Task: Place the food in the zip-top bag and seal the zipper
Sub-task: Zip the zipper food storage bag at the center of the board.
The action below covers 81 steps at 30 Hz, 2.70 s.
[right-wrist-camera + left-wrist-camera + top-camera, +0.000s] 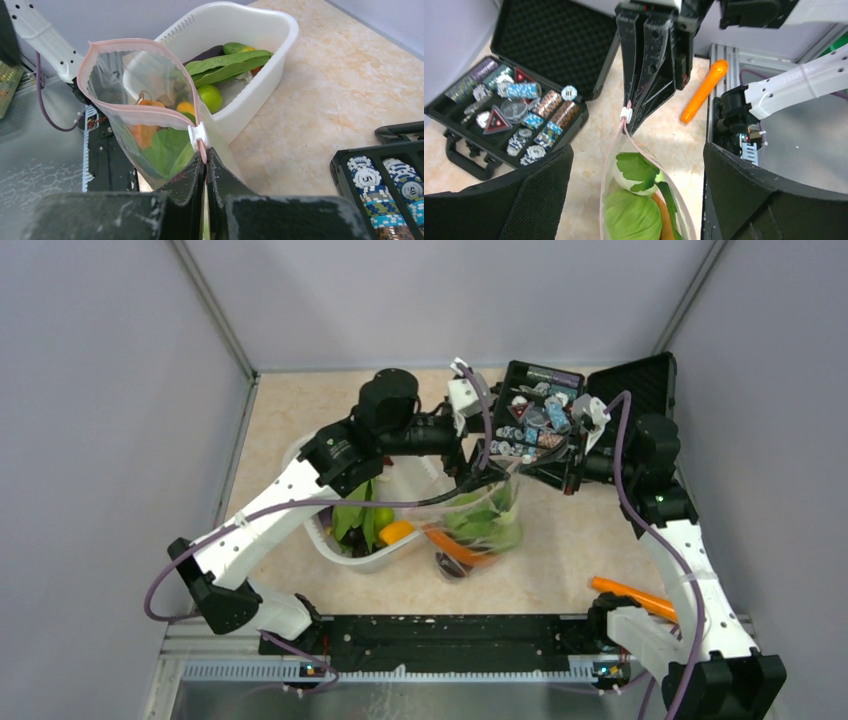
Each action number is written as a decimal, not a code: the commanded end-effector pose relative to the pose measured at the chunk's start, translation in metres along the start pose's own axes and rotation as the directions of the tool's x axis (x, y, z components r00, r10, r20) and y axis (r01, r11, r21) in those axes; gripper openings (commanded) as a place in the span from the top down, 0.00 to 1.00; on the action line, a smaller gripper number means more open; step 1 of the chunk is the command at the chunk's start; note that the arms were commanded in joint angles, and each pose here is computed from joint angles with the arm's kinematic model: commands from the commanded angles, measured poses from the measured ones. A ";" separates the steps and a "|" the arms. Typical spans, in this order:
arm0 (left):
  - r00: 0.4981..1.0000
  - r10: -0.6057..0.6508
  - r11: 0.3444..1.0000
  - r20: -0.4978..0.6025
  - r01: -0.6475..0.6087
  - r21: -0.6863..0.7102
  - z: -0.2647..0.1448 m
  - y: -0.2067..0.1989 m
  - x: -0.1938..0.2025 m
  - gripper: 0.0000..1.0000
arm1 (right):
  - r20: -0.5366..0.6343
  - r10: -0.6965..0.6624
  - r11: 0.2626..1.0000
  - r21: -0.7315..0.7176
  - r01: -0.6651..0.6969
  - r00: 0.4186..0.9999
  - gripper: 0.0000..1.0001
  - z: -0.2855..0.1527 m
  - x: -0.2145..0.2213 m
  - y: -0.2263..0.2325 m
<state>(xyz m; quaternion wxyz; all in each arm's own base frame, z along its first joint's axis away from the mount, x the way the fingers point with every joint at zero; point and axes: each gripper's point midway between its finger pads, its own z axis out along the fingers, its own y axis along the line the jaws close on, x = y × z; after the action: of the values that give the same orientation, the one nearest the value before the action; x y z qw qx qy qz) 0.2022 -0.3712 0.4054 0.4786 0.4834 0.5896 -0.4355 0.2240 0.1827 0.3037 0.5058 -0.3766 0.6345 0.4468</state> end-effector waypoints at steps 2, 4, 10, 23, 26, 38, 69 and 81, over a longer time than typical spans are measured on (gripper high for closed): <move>0.992 -0.024 0.991 -0.121 0.008 -0.136 0.019 0.017 0.032 0.01 | 0.040 -0.087 0.996 0.000 0.087 0.995 1.00 -0.004 -0.030 0.014; 0.990 -0.016 0.983 -0.138 -0.010 -0.182 0.022 0.025 0.037 0.01 | 0.039 -0.084 0.996 -0.004 0.085 0.996 1.00 -0.005 -0.031 0.017; 0.985 0.034 0.986 -0.167 -0.061 -0.154 0.035 0.025 0.043 0.01 | 0.036 -0.089 0.996 -0.015 0.090 0.995 1.00 -0.007 -0.031 0.022; 0.957 0.085 0.991 -0.276 -0.111 -0.079 0.025 0.012 0.069 0.62 | 0.034 -0.094 0.995 -0.025 0.095 0.995 1.00 -0.007 -0.030 0.024; 0.959 0.082 0.991 -0.272 -0.108 -0.081 0.026 0.013 0.069 0.73 | 0.034 -0.096 0.995 -0.036 0.097 0.995 1.00 -0.008 -0.030 0.027; 0.972 0.096 0.995 -0.214 -0.101 -0.012 0.028 -0.001 0.062 1.00 | 0.039 -0.123 0.991 -0.045 0.125 0.992 0.97 -0.010 -0.030 0.032; 0.977 0.127 0.992 -0.172 -0.125 0.024 0.025 -0.010 0.049 1.00 | 0.011 -0.183 0.977 -0.107 0.183 0.983 0.79 -0.013 -0.014 0.042; 0.978 0.120 0.992 -0.173 -0.113 0.052 0.027 -0.014 0.051 1.00 | 0.066 -0.196 0.974 -0.103 0.202 0.978 0.88 -0.012 -0.030 0.045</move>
<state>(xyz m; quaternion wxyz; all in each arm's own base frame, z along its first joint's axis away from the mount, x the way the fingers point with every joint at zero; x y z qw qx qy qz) 0.1940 -0.3904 0.3170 0.3968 0.5639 0.6309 -0.3558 0.1906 0.1834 0.3186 0.5175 -0.4316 0.5902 0.4445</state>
